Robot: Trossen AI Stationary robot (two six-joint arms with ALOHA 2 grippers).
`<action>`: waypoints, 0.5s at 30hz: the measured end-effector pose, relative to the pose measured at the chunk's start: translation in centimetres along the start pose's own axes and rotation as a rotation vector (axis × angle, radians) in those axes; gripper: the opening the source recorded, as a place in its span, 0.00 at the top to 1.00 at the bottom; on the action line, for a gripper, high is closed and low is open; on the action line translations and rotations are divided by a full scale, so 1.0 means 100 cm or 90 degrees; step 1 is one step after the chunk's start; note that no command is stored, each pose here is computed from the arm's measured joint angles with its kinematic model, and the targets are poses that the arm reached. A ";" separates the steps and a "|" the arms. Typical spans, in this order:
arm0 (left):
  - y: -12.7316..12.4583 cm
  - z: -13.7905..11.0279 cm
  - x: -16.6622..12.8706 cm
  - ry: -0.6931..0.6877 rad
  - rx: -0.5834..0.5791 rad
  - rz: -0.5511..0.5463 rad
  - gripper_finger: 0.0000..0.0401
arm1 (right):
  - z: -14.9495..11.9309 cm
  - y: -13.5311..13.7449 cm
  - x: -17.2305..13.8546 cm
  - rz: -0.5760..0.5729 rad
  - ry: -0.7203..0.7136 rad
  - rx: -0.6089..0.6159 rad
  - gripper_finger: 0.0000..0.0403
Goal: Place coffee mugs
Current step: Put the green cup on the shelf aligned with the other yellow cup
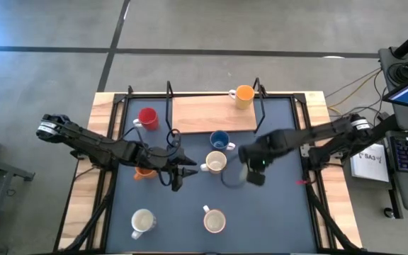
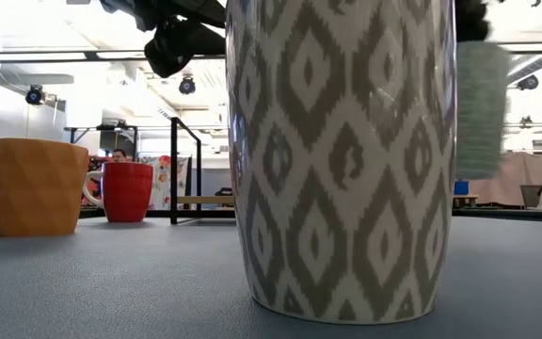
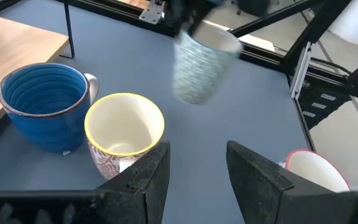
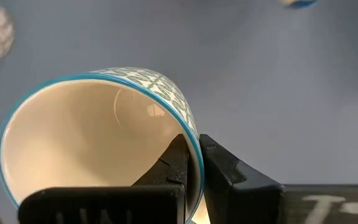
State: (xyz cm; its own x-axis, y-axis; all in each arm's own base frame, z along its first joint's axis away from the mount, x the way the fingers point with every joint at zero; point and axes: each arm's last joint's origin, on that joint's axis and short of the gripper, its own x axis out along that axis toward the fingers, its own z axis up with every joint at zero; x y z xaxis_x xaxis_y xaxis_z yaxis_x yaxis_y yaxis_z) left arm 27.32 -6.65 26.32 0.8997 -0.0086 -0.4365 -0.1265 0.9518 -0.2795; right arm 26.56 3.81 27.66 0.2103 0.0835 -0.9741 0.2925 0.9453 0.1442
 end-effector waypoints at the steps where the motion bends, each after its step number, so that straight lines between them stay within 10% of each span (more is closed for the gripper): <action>1: 0.000 0.000 0.000 0.000 0.000 -0.001 0.65 | 0.003 -0.007 -0.003 -0.002 -0.009 0.004 0.97; 15: 0.000 -0.001 0.000 0.004 0.016 0.001 0.65 | 0.041 -0.090 -0.035 -0.122 -0.097 0.010 0.97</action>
State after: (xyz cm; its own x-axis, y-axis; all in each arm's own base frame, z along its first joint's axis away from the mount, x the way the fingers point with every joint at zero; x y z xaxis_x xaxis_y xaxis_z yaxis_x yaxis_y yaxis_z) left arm 27.28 -6.68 26.25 0.8966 -0.0093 -0.4428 -0.1173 0.9591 -0.2577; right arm 27.00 -6.30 30.51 0.2870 -0.1470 -0.9466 0.3554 0.9340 -0.0373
